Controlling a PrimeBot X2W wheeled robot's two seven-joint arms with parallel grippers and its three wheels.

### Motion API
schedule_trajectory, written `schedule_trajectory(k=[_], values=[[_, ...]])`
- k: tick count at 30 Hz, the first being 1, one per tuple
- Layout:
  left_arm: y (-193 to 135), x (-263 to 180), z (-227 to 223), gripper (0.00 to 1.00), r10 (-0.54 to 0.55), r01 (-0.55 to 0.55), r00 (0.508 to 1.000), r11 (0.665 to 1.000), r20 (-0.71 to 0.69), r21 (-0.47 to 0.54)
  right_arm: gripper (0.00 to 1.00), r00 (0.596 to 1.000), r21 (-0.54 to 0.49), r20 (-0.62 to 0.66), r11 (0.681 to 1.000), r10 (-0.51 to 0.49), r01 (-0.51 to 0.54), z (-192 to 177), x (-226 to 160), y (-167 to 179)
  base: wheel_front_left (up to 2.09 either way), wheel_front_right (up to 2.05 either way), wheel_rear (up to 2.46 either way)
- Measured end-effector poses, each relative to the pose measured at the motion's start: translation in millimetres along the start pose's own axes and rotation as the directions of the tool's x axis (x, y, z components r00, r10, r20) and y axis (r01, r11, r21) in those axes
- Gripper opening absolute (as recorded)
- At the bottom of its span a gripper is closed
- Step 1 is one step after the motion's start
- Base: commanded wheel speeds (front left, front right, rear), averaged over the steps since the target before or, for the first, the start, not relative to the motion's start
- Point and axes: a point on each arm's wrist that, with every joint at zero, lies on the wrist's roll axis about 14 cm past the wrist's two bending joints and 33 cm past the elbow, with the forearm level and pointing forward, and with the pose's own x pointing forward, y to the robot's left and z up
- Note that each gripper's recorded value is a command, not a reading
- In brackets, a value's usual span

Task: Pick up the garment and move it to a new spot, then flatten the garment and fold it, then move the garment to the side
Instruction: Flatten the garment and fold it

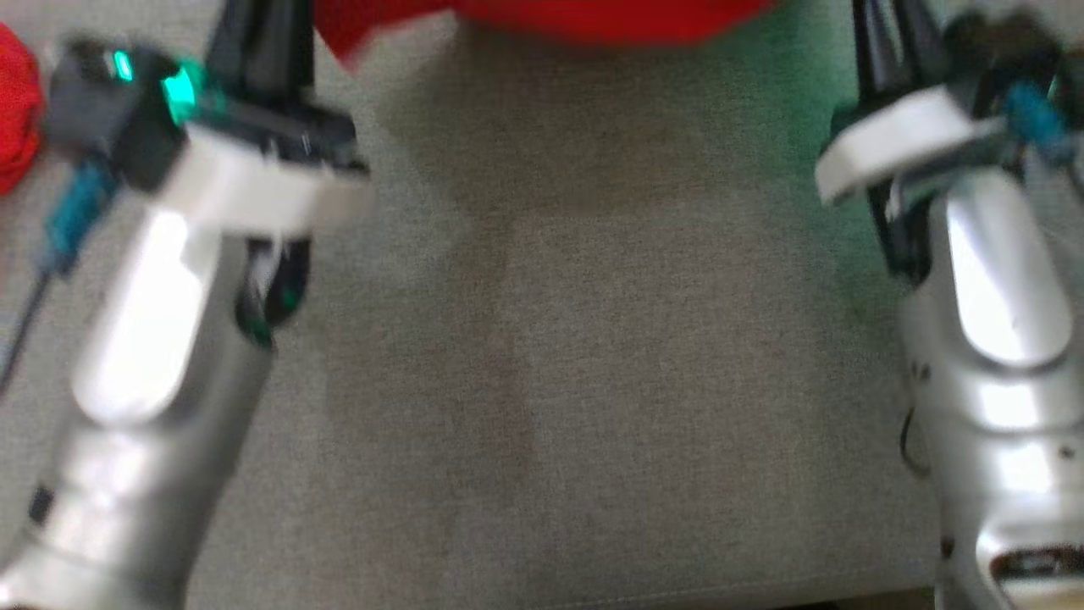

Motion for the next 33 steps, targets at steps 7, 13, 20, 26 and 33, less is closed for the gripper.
schedule_trajectory(k=[7,13,20,26,33], values=[[-15.5,-54.0,-9.6,0.0,0.055,-0.057,0.998,0.996,-0.033,-0.066,0.0,1.0,0.062,-0.021,0.998,0.001,0.0,-18.4,-45.3,11.8,0.0,0.0,0.0],[-39.4,-105.0,0.5,0.0,0.086,-0.091,0.995,0.99,-0.053,-0.103,0.0,1.0,0.096,-0.01,0.995,-0.007,0.008,-13.9,-97.5,21.8,0.0,0.0,0.0],[-78.7,-156.7,40.4,0.0,0.084,-0.084,0.996,0.988,-0.004,-0.133,0.0,0.998,0.111,0.004,0.992,-0.057,0.056,4.4,-166.3,20.6,0.0,0.0,0.0],[-94.4,-188.2,56.6,0.0,0.082,-0.085,0.996,0.991,-0.025,-0.108,0.0,0.996,0.119,-0.066,0.991,-0.056,0.064,2.7,-214.5,29.5,0.0,0.0,0.0],[-83.5,-178.3,15.1,0.0,0.062,-0.077,0.985,0.993,-0.16,-0.088,0.0,0.983,0.144,-0.176,0.987,-0.05,0.076,-22.7,-213.8,30.0,0.0,0.0,0.0]])
